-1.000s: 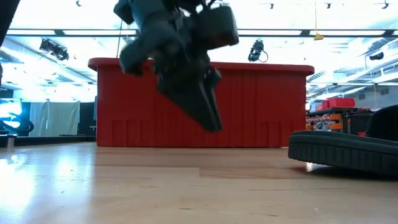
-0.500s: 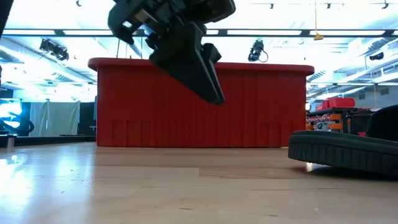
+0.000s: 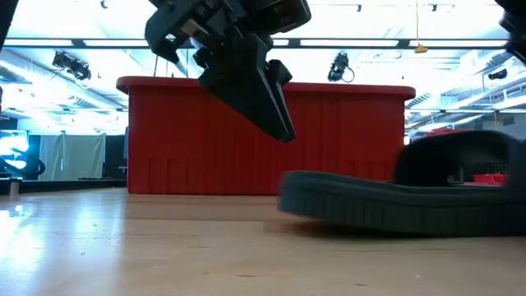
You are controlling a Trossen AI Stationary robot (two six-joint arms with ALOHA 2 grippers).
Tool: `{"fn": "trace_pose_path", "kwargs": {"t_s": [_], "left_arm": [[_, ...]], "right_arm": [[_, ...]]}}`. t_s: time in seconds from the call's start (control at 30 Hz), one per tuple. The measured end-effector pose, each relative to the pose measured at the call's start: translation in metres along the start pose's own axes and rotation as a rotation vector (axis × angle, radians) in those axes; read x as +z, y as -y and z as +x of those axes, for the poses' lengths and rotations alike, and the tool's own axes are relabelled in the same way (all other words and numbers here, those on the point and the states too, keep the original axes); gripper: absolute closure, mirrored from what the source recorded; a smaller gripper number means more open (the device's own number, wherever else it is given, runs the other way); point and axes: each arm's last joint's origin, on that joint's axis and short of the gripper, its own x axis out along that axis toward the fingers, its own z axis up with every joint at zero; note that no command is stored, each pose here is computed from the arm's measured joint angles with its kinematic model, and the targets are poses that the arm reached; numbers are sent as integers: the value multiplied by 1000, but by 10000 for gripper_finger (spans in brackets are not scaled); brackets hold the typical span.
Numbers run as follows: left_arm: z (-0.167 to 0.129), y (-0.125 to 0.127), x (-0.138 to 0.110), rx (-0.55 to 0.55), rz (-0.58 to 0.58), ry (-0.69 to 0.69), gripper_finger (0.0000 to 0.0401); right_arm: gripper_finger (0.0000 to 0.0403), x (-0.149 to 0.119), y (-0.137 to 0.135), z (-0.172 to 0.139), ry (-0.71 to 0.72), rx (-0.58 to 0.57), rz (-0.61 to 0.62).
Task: Pick and place slides into bin
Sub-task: Put the black slide into the red container
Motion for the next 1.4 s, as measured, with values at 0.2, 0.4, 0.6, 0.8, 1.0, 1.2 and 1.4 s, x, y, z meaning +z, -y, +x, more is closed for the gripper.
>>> {"fn": "trace_pose_path", "kwargs": {"t_s": [0.2, 0.4, 0.6, 0.8, 1.0, 1.2, 1.4], "left_arm": [[0, -5, 0, 7, -21, -1, 294], [0, 3, 0, -9, -60, 2, 294], [-1, 21, 8, -36, -31, 64, 294], [-3, 42, 16, -66, 4, 143, 294], [1, 58, 13, -93, -3, 135, 295], [25, 68, 2, -103, -28, 80, 307], [46, 63, -6, -95, -60, 48, 325]], "right_arm": [[293, 6, -11, 3, 37, 44, -21], [293, 10, -13, 8, 9, 13, -66], [292, 11, -8, 10, 12, -5, -39], [292, 10, -9, 8, 3, -7, -50], [292, 9, -9, 8, -18, -22, -51], [292, 9, -9, 7, -26, -27, -43], [292, 9, -10, 3, -45, -16, -35]]}}
